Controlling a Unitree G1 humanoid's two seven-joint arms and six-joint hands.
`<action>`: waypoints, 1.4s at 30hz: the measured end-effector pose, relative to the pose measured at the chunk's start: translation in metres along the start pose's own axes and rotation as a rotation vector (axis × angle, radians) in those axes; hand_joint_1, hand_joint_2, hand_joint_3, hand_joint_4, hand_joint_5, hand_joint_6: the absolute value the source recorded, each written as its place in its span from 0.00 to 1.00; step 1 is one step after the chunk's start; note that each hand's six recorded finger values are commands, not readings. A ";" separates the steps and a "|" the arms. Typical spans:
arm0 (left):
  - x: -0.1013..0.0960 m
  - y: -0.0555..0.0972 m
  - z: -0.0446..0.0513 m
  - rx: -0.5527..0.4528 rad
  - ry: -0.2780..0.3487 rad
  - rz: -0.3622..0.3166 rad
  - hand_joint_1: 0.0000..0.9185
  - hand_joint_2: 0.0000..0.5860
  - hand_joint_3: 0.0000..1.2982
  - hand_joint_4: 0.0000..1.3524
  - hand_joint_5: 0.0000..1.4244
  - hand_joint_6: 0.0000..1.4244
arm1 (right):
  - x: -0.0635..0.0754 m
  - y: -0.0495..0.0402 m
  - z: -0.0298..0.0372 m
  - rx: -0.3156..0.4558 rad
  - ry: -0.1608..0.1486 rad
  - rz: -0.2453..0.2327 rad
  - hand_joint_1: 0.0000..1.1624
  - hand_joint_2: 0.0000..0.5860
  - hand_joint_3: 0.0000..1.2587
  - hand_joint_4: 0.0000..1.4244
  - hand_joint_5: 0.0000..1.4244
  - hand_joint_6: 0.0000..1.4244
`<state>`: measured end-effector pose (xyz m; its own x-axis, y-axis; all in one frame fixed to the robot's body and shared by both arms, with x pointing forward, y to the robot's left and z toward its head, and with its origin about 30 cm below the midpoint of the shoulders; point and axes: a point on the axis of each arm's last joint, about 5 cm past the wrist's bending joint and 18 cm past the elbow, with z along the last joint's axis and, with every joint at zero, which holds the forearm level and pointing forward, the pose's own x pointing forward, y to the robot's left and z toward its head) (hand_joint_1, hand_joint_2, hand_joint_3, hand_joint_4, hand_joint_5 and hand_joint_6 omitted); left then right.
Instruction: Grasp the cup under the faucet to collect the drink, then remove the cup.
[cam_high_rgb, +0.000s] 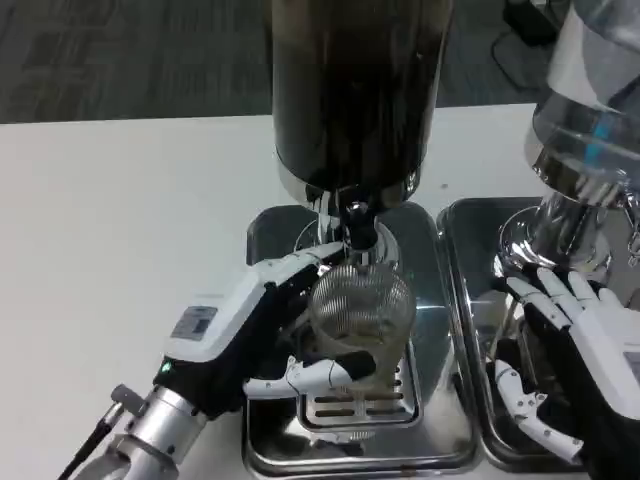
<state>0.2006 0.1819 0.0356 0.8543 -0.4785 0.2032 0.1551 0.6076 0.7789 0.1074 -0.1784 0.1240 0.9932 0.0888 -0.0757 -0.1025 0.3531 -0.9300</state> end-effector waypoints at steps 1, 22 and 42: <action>-0.001 0.001 -0.0005 -0.004 0.006 0.009 0.05 0.03 0.14 0.11 0.28 0.20 | 0.000 -0.0001 -0.0006 0.003 -0.003 0.003 0.24 0.95 0.12 0.03 0.00 0.00; -0.046 0.024 -0.0001 -0.068 0.162 0.271 0.00 0.18 0.14 0.09 0.24 0.15 | 0.011 -0.0063 -0.0154 -0.060 -0.033 0.024 0.24 0.95 0.11 0.03 0.00 0.00; -0.067 0.064 -0.0051 -0.287 0.313 0.243 0.00 0.31 0.00 0.00 0.00 0.00 | 0.003 -0.0009 -0.0206 -0.179 -0.129 0.049 0.04 0.96 0.00 0.00 0.00 0.00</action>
<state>0.1557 0.2564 0.0691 0.9840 -0.1141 0.1365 0.0255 0.8495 0.5270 0.1120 -0.1976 0.1172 0.9708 0.2240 -0.0864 -0.1274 0.1755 -0.9762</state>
